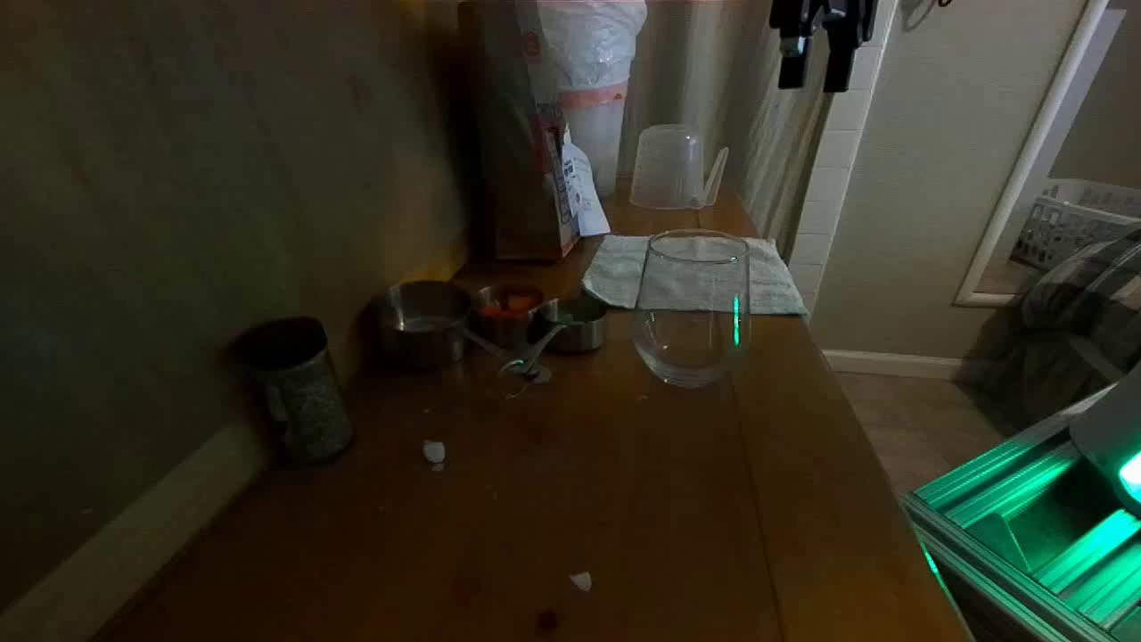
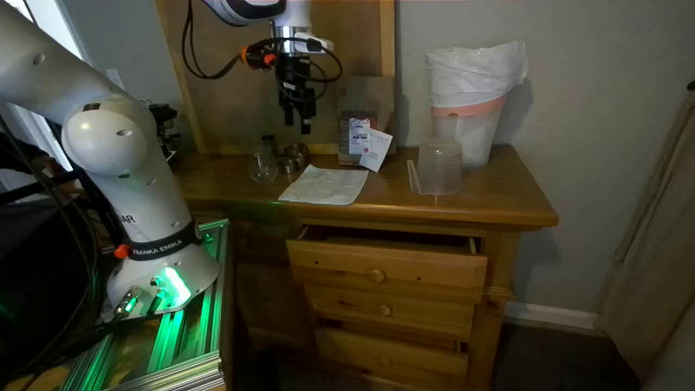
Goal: Fold the towel on the table
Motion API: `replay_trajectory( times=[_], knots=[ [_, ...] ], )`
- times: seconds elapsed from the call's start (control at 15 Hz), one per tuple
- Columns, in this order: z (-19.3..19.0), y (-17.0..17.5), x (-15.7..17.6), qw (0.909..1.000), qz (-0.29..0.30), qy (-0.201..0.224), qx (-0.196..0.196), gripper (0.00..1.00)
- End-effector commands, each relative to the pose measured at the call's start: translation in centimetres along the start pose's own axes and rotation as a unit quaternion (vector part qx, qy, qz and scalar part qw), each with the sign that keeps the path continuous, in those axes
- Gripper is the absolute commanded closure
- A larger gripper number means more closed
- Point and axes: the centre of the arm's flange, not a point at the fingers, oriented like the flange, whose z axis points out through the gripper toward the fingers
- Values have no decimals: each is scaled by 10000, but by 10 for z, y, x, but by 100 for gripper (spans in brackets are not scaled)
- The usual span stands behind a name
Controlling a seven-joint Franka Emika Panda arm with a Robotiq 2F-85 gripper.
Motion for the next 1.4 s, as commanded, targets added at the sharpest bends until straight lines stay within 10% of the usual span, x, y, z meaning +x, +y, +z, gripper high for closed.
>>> replay_trajectory(
  times=[0.0,0.87,1.33],
  knots=[
    [0,0,0,10000,0,0,0,0],
    [0,0,0,10000,0,0,0,0],
    [-3,-72,16,9979,-636,70,-48,0]
  ],
)
